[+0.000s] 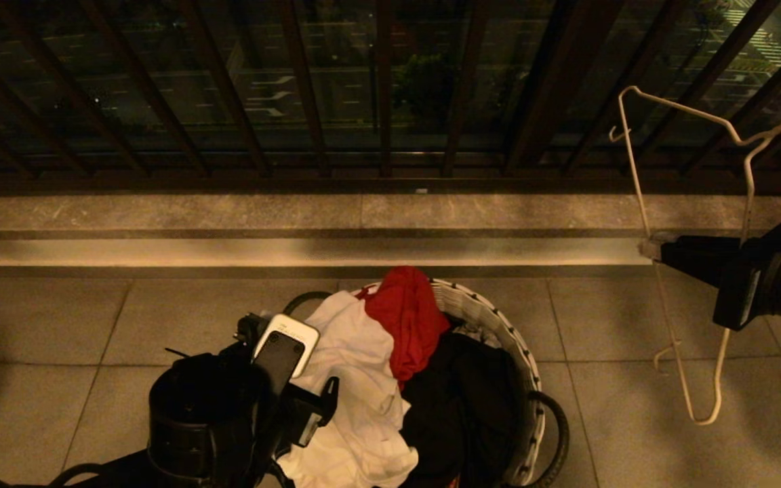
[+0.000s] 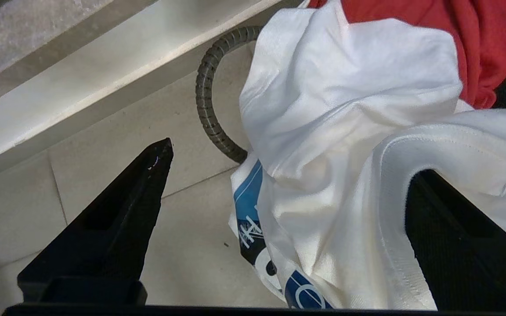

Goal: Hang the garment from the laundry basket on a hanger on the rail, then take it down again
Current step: Pick up clothes from the basket

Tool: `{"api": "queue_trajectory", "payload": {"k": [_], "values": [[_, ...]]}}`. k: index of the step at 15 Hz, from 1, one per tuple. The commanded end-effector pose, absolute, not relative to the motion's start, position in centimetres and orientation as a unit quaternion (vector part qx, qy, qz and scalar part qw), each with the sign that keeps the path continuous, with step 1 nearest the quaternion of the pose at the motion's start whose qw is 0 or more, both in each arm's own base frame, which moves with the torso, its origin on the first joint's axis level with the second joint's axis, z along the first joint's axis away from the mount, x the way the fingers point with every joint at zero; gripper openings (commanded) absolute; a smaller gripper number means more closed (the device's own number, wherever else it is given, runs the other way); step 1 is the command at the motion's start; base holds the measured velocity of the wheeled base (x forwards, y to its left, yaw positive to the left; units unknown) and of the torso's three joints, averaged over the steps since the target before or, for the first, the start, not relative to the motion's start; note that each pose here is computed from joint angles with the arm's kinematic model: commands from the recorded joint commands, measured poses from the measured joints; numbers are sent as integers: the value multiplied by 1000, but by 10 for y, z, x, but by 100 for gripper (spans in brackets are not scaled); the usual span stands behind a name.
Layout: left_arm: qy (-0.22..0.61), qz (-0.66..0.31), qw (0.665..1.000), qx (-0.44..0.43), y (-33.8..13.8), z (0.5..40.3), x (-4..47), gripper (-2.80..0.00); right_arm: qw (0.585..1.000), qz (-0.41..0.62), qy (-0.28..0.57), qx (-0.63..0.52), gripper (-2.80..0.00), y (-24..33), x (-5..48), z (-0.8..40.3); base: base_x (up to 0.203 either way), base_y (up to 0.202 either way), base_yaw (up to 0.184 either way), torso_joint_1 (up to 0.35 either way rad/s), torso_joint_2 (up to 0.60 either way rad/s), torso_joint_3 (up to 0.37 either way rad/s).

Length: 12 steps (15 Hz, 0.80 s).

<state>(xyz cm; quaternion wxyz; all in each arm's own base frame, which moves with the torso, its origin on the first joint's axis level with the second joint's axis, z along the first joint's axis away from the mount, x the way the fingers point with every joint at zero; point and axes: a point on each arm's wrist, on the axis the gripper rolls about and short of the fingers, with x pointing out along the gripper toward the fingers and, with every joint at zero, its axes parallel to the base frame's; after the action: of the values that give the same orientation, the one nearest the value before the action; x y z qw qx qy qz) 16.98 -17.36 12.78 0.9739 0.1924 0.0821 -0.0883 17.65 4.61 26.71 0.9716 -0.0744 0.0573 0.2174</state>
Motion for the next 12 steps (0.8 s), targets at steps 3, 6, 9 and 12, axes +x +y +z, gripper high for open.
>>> {"api": "queue_trajectory", "payload": {"k": [3, 6, 9, 12], "values": [[97, -94, 969, 207, -175, 112, 168, 0, 971, 218, 58, -75, -280, 46, 177, 267, 0, 0, 0, 0, 0, 0], [99, -101, 966, 214, -179, 96, 167, 0, 971, 218, 57, -75, -280, 46, 177, 267, 0, 0, 0, 0, 0, 0], [86, -109, 969, 206, -189, 90, 171, 0, 971, 218, 58, -75, -280, 46, 177, 267, 0, 0, 0, 0, 0, 0], [62, -111, 973, 193, -198, 96, 176, 0, 971, 218, 58, -75, -280, 46, 177, 267, 0, 0, 0, 0, 0, 0]]}}
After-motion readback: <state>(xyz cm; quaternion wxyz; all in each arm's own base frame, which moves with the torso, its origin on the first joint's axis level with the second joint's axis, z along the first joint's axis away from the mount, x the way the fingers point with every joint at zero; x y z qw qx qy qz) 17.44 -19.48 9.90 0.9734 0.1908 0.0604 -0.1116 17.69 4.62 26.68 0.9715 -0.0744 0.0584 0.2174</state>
